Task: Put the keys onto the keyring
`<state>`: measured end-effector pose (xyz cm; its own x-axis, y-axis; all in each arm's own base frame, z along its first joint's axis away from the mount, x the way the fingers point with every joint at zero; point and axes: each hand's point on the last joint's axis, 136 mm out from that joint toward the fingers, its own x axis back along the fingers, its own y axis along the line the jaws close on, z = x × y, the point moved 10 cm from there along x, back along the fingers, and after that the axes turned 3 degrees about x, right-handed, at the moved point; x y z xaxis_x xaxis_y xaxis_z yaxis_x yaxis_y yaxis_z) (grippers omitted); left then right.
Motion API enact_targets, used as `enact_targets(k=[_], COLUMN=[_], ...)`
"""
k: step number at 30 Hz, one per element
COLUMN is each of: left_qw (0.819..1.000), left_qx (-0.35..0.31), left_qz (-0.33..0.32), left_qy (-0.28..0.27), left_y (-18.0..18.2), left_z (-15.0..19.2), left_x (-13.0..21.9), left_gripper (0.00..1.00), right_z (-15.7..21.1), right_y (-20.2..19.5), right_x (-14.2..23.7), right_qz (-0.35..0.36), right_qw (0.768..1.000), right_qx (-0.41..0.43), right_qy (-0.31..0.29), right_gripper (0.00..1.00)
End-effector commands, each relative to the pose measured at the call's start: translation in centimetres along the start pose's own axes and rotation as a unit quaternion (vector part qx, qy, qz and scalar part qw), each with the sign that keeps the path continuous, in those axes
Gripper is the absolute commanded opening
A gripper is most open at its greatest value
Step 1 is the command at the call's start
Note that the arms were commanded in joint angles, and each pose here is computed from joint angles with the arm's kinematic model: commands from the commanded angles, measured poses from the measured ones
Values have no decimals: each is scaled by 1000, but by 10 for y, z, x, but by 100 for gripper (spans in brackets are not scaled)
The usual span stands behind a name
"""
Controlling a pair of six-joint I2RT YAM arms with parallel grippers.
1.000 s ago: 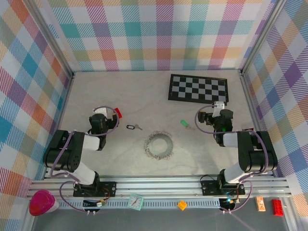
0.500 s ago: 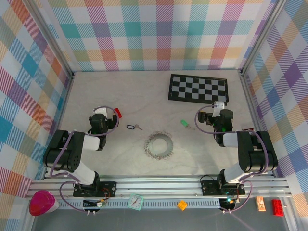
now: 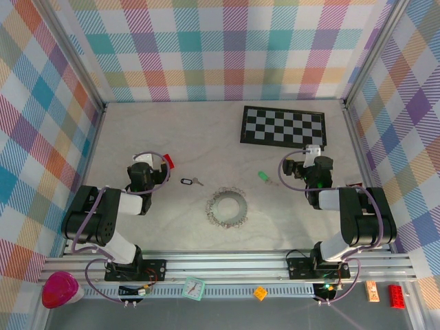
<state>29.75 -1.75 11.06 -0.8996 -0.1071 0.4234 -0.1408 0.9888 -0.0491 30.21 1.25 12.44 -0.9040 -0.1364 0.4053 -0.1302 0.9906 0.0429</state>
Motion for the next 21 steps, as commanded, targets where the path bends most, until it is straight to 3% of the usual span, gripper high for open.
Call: enact_targets(k=[1, 10, 15, 19, 21], left_qw=[999, 1000, 997, 995, 995], left_qx=[14, 7, 25, 54, 61], left_qz=[-10, -6, 18, 32, 47], left_qy=[-33, -12, -73, -81, -60], left_y=[3, -1, -4, -8, -11], left_z=[-13, -53, -88, -117, -126], left_x=[-3, 12, 32, 43, 48], left_gripper=[100, 100, 100, 100, 100], right_z=[-7, -48, -68, -68, -65], right_y=[-2, 0, 2, -6, -5], right_x=[-2, 34, 63, 82, 86], right_qz=[-3, 15, 22, 111, 110], right_qw=[1000, 1000, 998, 976, 970], right_qx=[3, -23, -57, -175, -188], right_qy=[-16, -2, 0, 68, 108], right_gripper=[99, 99, 99, 99, 99])
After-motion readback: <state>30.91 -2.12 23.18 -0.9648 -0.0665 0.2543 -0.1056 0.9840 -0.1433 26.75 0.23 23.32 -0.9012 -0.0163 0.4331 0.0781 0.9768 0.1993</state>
